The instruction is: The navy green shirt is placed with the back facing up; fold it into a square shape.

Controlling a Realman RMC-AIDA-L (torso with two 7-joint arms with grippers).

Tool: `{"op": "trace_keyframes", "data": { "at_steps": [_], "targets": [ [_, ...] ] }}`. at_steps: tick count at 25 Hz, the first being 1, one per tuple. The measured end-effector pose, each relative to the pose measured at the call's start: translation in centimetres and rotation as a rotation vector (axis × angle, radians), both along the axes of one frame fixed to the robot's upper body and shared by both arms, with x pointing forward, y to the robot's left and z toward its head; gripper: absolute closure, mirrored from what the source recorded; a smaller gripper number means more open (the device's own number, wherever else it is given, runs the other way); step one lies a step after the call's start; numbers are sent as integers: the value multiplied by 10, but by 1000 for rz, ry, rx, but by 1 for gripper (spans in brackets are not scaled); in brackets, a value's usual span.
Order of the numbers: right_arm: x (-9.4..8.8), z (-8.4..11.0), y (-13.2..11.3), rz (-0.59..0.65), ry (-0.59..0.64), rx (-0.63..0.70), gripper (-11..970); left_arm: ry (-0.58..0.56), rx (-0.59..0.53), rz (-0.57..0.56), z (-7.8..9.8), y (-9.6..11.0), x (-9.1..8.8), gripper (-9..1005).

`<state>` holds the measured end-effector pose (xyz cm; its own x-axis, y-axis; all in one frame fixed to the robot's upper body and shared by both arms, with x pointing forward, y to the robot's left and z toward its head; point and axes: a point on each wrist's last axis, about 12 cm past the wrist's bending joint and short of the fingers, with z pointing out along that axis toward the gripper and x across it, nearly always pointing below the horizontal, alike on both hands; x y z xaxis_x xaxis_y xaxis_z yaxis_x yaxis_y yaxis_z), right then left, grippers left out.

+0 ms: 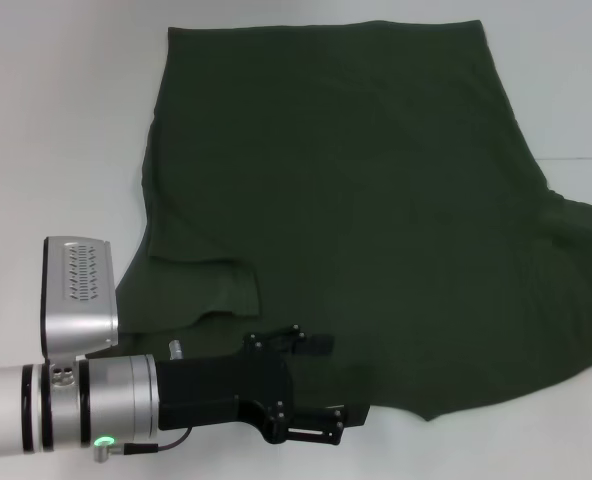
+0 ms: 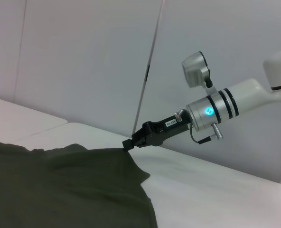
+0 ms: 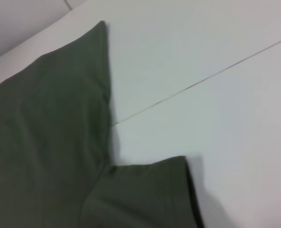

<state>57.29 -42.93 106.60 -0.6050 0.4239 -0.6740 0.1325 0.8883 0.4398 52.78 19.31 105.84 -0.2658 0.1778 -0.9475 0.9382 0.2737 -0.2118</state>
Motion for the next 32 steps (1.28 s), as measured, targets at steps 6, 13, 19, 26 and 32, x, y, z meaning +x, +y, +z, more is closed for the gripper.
{"op": "trace_keyframes", "data": {
  "at_steps": [6,13,19,26,32],
  "targets": [
    [2,4,-6,-11,-7,-18,921,0,-1,-2,0,0,0,47],
    [14,15,-1,18,-42,-49,912,0,-2,-3,0,0,0,47],
    [30,28,2,20,-81,-89,904,9,-4,-3,1,-1,1,46],
    [42,33,11,45,-94,-133,895,18,-6,0,1,-1,1,46],
    [50,38,19,68,-103,-151,887,20,-5,4,1,-1,1,47]
  ]
}}
